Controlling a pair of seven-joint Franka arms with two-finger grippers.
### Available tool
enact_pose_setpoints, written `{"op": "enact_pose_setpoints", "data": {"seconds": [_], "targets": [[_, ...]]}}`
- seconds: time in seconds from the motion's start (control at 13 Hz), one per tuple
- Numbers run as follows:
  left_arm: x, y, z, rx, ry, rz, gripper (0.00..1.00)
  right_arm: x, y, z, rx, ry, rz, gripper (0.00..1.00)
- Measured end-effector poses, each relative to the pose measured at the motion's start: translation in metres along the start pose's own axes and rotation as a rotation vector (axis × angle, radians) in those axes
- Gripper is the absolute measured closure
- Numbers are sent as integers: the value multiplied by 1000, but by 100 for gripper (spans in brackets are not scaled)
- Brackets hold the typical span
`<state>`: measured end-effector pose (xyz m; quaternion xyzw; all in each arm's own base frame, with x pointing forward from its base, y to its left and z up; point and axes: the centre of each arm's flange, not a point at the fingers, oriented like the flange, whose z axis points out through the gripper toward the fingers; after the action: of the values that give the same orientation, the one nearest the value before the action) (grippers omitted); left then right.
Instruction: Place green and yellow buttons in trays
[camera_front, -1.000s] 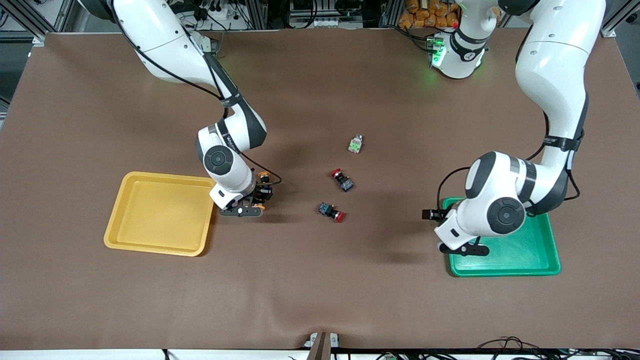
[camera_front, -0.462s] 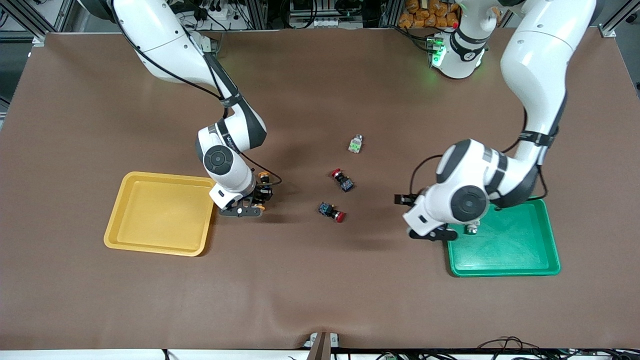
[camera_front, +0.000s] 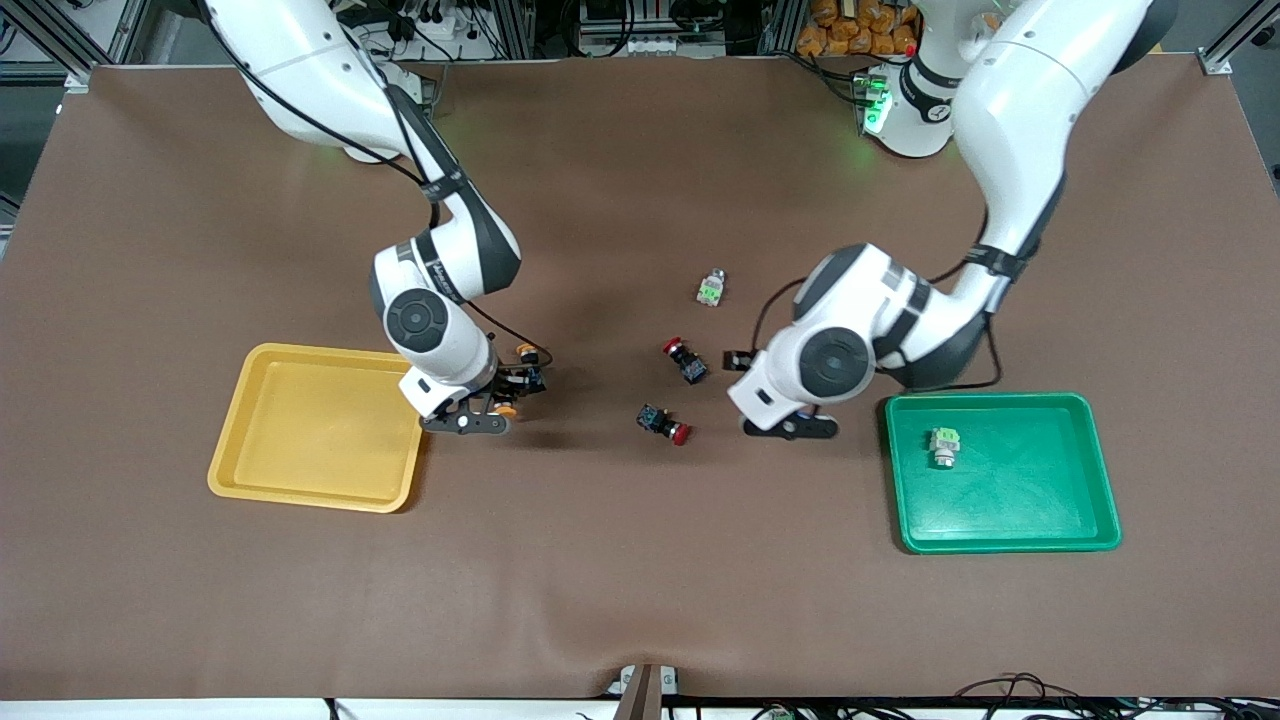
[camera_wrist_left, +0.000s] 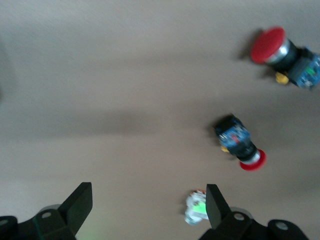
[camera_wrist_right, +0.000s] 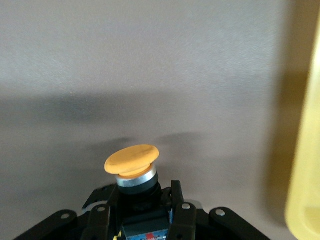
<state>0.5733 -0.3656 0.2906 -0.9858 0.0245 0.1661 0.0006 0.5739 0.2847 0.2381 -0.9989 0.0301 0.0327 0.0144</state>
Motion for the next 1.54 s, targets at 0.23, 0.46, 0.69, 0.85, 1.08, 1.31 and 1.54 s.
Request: {"op": "enact_pose_setpoints", "data": {"seconds": [0.23,0.46,0.69,0.85,1.08,1.31,1.54], "targets": [[-28,45,15,32,-9,11,0,11,17,-21,5,2,-13,60],[-46,61,41,47,-33,35,0,36,74,-24,4,-12,-41,60],[-69,73,83,63,-59,49,0,49,121,-34,6,-36,-77,60],[-86,87,102,78,-68,62,0,55,149,-43,10,-44,-114,60],[-105,95,127,99,-82,73,0,64,192,-47,19,-46,-153,60],[-112,88,145,124,-110,71,0,66,214,-45,22,-50,-166,60],[-126,88,162,147,-130,78,0,67,214,-28,21,-54,-172,60]]}}
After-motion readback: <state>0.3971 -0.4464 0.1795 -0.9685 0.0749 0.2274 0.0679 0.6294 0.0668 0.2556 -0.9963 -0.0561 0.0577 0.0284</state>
